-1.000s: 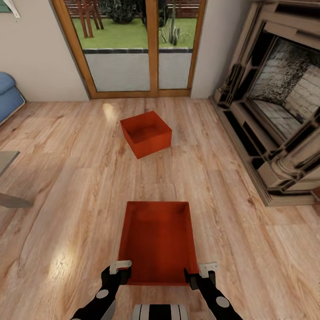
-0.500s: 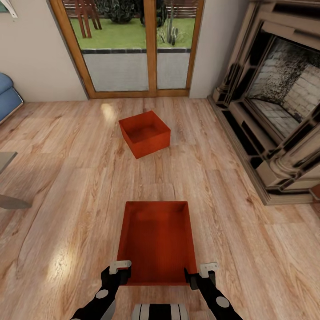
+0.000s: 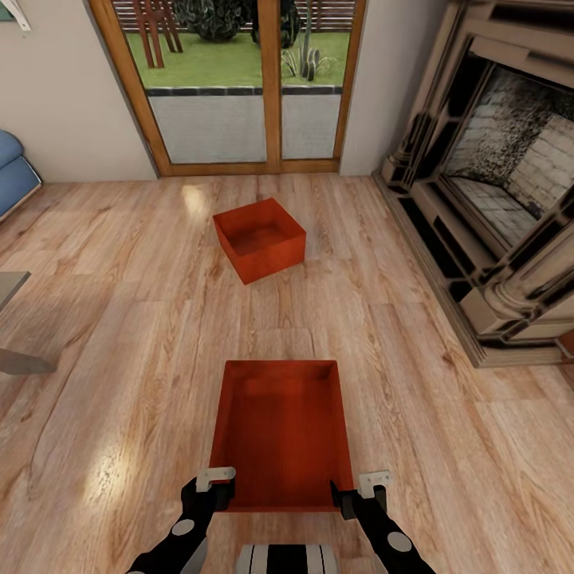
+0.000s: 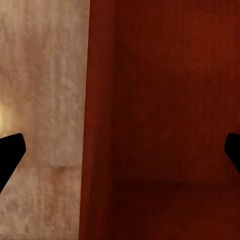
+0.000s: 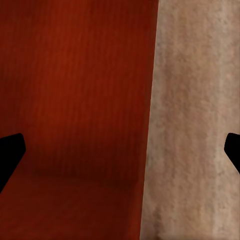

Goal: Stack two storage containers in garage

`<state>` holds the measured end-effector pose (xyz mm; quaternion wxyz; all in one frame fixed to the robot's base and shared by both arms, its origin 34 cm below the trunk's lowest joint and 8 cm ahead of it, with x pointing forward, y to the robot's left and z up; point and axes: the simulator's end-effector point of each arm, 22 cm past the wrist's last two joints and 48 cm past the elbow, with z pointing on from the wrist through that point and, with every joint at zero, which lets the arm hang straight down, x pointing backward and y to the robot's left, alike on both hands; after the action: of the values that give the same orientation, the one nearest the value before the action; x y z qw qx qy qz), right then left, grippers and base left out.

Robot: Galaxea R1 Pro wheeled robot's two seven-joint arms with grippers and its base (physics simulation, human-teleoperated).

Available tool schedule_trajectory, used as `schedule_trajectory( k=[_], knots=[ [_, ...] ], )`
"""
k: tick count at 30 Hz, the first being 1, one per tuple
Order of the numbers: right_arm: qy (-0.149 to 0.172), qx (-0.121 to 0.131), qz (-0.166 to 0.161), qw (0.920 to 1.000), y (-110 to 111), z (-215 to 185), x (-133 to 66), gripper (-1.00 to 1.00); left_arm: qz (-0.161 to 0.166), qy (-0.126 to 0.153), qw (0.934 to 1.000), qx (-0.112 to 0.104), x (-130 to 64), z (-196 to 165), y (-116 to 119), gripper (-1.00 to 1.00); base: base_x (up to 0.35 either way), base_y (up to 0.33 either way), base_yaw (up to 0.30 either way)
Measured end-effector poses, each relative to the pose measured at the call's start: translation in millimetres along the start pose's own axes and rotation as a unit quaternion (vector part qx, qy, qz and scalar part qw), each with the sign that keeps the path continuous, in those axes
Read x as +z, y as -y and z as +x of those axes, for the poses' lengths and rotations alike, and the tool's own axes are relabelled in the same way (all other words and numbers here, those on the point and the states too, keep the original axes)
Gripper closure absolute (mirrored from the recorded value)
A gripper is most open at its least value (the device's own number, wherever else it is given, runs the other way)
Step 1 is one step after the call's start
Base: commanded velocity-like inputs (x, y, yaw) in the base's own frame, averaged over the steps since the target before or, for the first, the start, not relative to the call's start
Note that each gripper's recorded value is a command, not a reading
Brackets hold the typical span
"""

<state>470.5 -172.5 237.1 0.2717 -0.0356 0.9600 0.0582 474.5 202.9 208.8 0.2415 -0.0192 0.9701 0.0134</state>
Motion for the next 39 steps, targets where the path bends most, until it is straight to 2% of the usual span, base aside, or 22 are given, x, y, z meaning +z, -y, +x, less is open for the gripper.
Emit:
schedule_trajectory(
  k=[39],
  knots=[
    [-0.008,0.0,0.007,0.9999,3,12,7.8,-1.0,0.0,0.0,1.0,0.0,8.3,7,1,-1.0,0.0,0.0,0.0]
  ],
)
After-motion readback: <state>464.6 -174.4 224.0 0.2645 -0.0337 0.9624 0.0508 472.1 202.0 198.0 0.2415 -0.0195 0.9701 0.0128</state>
